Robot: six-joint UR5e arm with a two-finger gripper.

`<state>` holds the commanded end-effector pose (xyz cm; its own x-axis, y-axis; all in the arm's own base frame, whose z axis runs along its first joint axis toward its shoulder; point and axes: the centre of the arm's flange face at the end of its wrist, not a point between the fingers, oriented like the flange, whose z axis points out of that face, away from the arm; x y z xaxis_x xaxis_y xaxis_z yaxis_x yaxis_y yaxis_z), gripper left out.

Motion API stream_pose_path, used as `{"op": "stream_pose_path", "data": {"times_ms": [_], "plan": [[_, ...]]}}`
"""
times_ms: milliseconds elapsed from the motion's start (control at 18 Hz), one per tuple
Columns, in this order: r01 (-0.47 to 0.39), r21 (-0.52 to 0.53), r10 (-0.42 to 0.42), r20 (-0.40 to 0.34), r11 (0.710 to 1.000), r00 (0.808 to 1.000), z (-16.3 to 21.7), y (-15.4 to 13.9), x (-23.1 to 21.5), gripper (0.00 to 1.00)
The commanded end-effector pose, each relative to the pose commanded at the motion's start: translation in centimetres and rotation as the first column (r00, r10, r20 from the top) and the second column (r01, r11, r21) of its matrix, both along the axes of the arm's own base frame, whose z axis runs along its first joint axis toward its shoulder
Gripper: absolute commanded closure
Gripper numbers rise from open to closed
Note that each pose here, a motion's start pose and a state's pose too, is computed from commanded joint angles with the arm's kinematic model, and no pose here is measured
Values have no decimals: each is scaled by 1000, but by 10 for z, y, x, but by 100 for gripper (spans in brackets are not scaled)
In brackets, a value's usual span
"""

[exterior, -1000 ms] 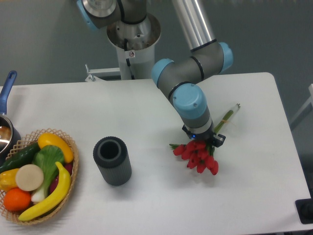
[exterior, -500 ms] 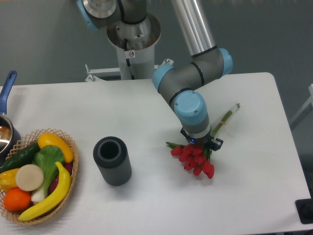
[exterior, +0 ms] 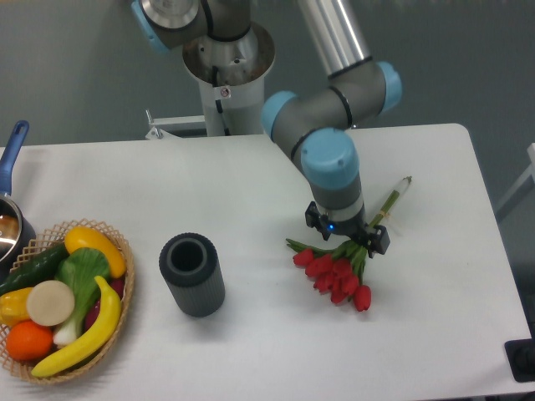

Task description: Place the flowers on the table

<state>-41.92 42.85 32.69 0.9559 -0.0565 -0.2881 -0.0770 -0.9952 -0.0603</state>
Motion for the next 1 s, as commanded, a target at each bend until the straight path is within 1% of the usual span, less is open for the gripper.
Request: {"op": "stream_pose_path", "data": {"times_ms": [111, 167, 278, 333, 444, 556, 778, 889, 1000], "plan": [[-3, 73, 2, 9, 997, 1000, 21, -8, 0, 0], [-8, 99, 8, 0, 995, 1000, 34, -14, 0, 0], [-30, 129, 34, -30, 991, 999, 63, -31, -1, 0], [-28, 134, 34, -39, 991, 999, 76, -38, 1, 0], [32, 106, -26, -55, 994, 998, 102, -58, 0, 0], [100, 79, -98, -38, 992, 994, 118, -84, -1, 0], [210, 43, -209, -23, 977, 978, 137, -133, -7, 0], [247, 55, -246, -22, 967, 969, 145, -153, -9, 0], [259, 74, -259, -17, 963, 966, 148, -173, -12, 0]]}}
